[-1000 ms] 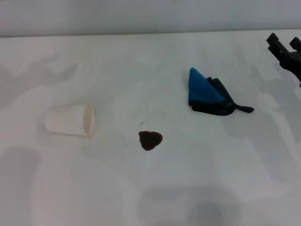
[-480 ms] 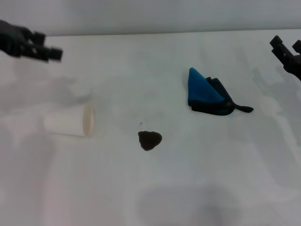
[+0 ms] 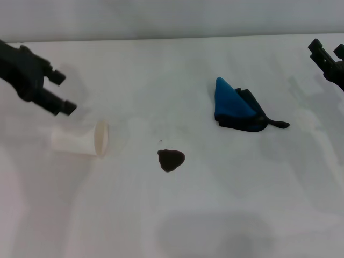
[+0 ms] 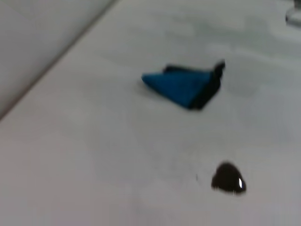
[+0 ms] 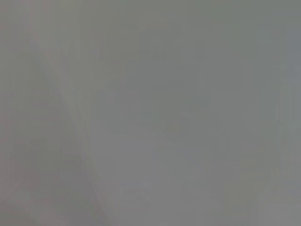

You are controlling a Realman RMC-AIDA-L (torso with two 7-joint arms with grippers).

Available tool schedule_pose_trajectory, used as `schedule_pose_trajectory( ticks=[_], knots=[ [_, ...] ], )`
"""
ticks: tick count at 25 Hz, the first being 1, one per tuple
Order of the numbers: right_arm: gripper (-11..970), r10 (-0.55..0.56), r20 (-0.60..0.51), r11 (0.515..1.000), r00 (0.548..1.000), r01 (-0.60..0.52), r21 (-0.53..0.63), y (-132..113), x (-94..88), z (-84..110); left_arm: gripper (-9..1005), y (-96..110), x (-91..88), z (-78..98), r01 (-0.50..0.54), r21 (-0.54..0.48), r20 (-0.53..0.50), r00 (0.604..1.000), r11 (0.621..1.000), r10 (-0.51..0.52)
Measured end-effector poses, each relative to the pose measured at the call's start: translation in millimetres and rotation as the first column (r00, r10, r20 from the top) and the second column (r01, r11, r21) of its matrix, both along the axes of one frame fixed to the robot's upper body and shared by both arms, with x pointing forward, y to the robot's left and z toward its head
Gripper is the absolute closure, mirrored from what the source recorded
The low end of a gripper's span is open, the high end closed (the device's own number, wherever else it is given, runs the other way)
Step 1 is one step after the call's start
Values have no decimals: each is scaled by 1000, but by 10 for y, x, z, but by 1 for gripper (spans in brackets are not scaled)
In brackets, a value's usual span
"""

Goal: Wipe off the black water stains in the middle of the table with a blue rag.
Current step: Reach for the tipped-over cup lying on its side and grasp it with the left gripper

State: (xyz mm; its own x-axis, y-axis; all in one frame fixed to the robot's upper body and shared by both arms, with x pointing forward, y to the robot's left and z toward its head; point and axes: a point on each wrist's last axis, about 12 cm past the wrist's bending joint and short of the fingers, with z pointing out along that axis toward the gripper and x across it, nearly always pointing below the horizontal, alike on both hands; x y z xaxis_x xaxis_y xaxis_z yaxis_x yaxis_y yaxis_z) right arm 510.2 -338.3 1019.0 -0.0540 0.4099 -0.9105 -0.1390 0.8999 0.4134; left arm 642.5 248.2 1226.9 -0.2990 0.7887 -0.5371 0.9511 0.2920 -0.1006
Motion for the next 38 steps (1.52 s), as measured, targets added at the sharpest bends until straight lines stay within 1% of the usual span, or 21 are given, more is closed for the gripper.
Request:
schedule_pose_trajectory(
  ticks=[3,6,10,14,17,22,25,27,30,34,35,38],
  knots=[
    [114,-6,-1,1000,1000,6,2,-6,-1,-2,132,-64,19,-30,44,81,22,999,996,-46],
    [119,-13,-2,1000,1000,13,4,-8,16,2,134,-133,28,-85,94,163,56,993,982,-104],
    [127,-23,1,1000,1000,23,8,-17,35,12,134,-203,41,-159,145,225,102,980,964,-172],
    [134,-23,13,1000,1000,23,4,-28,54,36,134,-271,55,-222,198,228,110,967,953,-228],
    [139,-21,18,1000,1000,21,1,-28,76,52,134,-276,68,-255,225,237,131,957,945,-260],
    [194,-19,21,1000,1000,19,-7,-30,129,78,134,-287,81,-307,235,250,139,951,939,-275],
    [191,-22,25,1000,999,22,-7,-33,156,95,134,-312,62,-365,261,244,127,946,934,-298],
    [189,-26,25,1000,999,26,-6,-36,166,98,134,-330,47,-409,285,239,121,940,928,-320],
    [186,-25,25,1000,999,25,-7,-33,172,100,134,-309,44,-477,287,248,124,938,925,-324],
    [183,-15,28,1000,1000,15,-18,-19,161,97,134,-348,27,-635,300,246,117,935,921,-336],
    [182,-5,43,999,999,7,-48,4,152,102,134,-344,23,-654,299,247,116,935,922,-335],
    [179,14,52,996,999,-9,-87,43,162,107,135,-343,8,-707,303,247,110,935,920,-337]
  ],
)
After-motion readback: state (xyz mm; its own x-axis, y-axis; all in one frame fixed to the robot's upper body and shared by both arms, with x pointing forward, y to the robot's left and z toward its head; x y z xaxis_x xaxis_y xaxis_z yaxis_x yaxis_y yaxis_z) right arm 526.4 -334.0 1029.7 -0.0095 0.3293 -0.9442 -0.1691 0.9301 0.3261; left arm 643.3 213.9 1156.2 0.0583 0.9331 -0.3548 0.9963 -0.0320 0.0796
